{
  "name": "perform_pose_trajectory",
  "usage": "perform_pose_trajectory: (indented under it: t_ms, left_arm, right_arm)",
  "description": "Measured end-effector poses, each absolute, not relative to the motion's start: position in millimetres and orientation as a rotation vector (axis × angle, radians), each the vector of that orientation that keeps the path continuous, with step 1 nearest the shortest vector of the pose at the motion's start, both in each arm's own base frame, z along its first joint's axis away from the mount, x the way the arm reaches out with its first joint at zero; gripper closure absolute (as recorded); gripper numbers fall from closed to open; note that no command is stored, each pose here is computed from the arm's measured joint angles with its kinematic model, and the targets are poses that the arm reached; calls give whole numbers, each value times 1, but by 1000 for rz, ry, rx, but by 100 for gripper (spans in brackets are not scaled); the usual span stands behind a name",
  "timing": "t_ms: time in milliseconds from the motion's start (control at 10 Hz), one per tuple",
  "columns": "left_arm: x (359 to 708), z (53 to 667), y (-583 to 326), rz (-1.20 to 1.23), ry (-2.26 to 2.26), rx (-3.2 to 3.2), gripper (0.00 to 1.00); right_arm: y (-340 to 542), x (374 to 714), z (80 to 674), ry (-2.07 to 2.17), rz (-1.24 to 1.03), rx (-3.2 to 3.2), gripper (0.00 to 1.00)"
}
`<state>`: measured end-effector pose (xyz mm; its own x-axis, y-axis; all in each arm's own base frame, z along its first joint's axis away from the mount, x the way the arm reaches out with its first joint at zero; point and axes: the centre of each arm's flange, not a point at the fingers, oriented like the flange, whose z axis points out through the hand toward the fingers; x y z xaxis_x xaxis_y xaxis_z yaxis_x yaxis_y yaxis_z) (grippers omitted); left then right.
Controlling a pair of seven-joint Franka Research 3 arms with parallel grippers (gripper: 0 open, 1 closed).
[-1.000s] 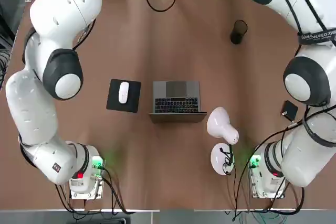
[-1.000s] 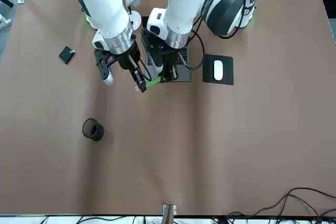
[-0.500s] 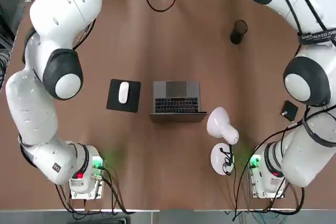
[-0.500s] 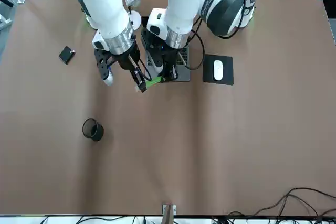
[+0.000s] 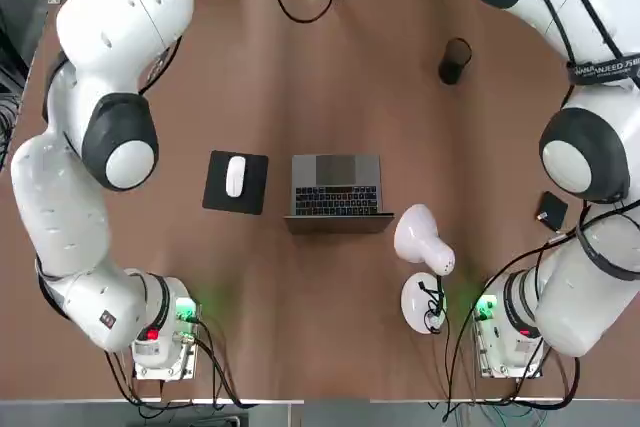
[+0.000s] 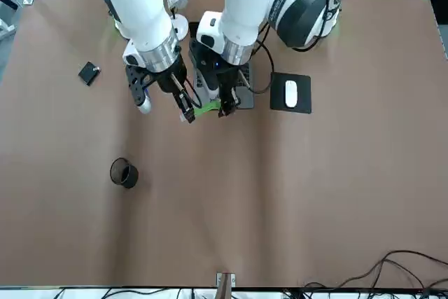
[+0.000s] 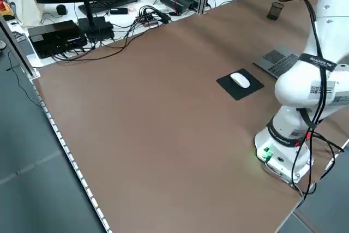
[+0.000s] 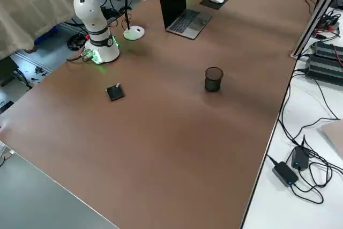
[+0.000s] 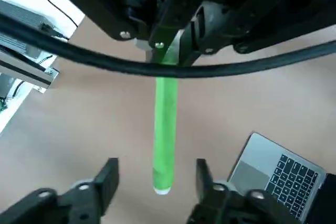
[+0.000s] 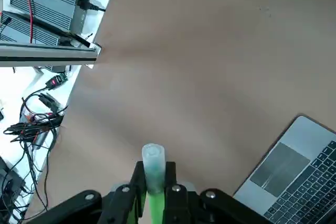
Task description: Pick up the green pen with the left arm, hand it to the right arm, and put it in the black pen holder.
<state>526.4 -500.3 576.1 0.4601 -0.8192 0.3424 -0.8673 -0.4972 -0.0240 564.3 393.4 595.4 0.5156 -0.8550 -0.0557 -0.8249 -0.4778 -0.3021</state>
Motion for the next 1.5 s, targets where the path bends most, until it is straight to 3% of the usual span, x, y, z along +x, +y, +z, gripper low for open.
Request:
perform_pose_trajectory:
  t_ms: [200,600,1100,1500]
  left_arm:
    - [530,584,-492,477,-1464,2570,1]
    - [560,618,-391,293,-1233,2798,0]
    - [565,653,-260,-9,-813,3043,0]
    - [589,662,-131,-99,-432,3046,0]
  right_arm:
    - [387,568,595,1374,-157,-2497,82]
    - [327,601,590,1117,-191,-2682,82]
    - [195,655,574,500,-223,-2907,82]
    - [141,683,508,-49,-402,-2981,82]
